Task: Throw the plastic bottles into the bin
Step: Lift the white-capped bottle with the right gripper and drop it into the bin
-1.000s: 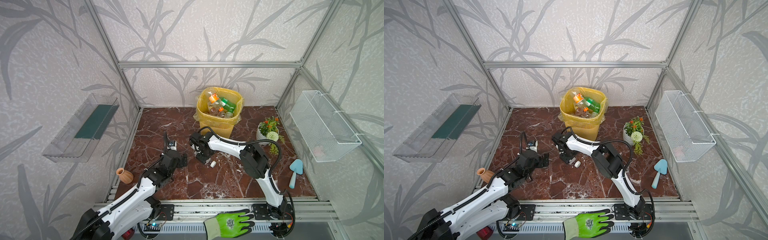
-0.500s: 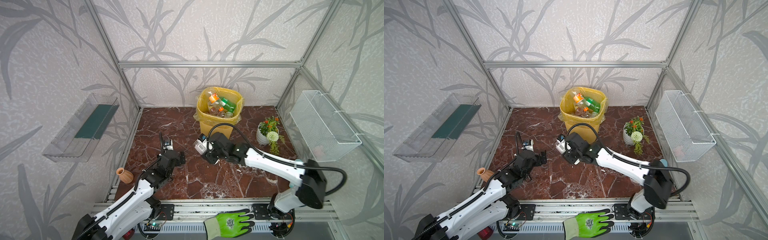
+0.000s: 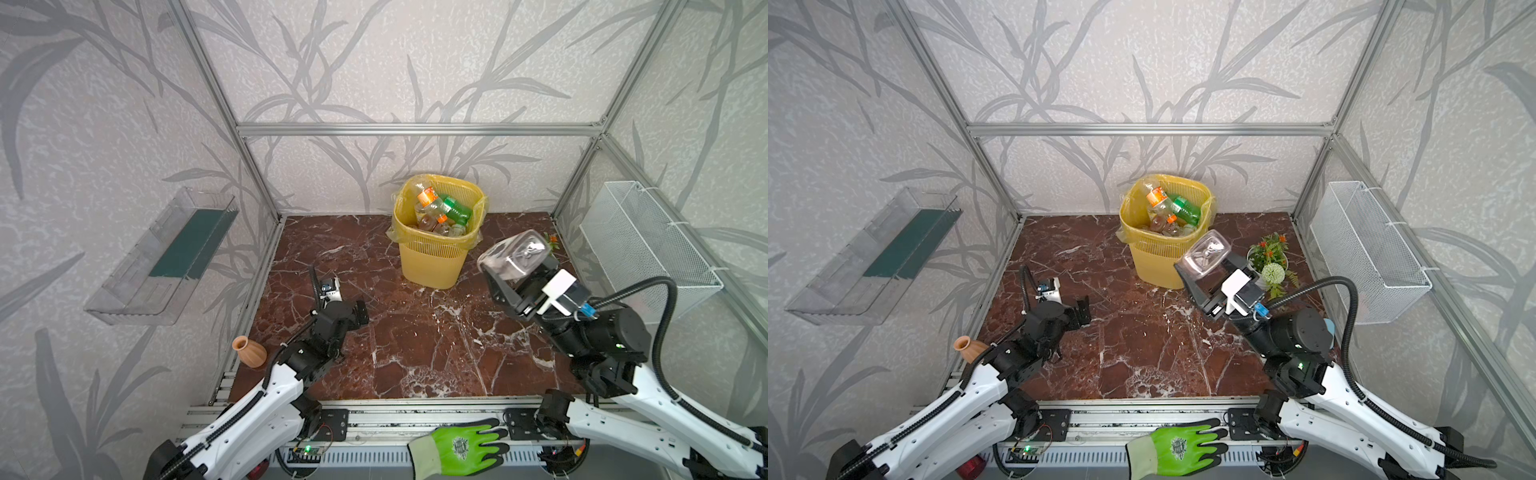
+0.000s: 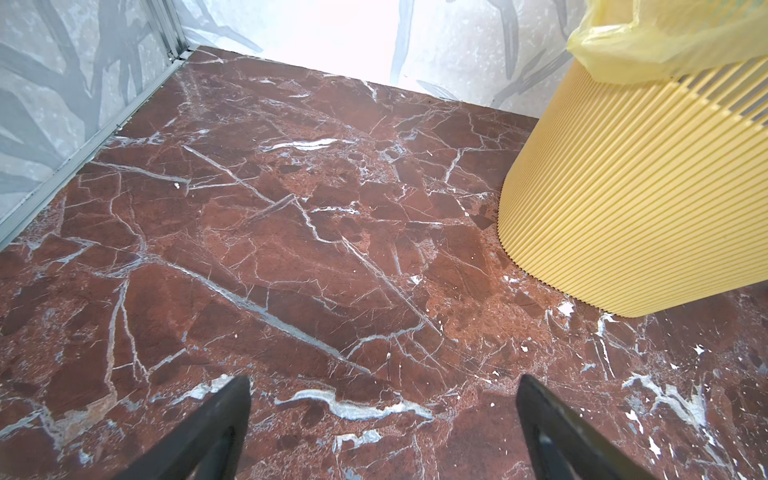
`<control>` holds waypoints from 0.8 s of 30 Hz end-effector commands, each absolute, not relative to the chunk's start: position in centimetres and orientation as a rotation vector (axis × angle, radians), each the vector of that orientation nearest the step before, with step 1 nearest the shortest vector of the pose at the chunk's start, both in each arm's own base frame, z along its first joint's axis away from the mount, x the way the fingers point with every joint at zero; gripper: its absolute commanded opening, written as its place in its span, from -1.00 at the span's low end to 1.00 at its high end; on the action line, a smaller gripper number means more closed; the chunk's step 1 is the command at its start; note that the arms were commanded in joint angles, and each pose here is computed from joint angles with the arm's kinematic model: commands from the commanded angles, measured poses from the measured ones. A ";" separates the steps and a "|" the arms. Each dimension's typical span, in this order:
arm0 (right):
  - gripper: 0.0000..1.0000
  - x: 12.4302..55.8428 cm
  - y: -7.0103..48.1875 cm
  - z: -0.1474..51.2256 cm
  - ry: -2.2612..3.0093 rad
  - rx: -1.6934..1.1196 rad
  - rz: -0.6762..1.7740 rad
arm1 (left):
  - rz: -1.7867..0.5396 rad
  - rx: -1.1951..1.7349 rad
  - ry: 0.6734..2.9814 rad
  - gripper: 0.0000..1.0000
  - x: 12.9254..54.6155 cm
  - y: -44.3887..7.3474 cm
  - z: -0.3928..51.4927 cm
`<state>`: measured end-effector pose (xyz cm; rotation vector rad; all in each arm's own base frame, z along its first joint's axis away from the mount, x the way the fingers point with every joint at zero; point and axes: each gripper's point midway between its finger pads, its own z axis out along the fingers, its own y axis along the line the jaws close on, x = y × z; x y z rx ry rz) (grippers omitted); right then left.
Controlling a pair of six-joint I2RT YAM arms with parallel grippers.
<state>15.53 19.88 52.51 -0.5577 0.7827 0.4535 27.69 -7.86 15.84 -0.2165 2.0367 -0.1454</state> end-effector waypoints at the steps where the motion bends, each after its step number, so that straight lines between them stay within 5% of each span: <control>1: -0.04 15.3 19.0 55.2 0.666 -0.497 0.361 | -0.162 -0.248 2.013 0.98 27.9 -7.7 16.3; 6: -0.01 23.1 22.8 54.2 0.864 -0.529 0.306 | -0.172 -0.232 2.027 0.98 28.2 -8.3 16.3; 11: 0.18 37.5 26.4 47.6 1.296 -0.556 0.377 | -0.180 -0.212 2.057 0.98 28.6 -8.9 16.1; 14: 0.82 42.4 27.9 42.3 1.535 -0.625 0.297 | -0.176 -0.191 2.077 0.98 28.5 -9.1 16.1; 17: 1.00 43.1 27.4 40.9 1.587 -0.622 0.234 | -0.180 -0.187 2.076 0.98 28.2 -9.0 16.5; 24: 0.98 39.4 23.6 45.8 1.456 -0.516 0.200 | -0.188 -0.198 2.034 0.98 27.5 -8.3 17.3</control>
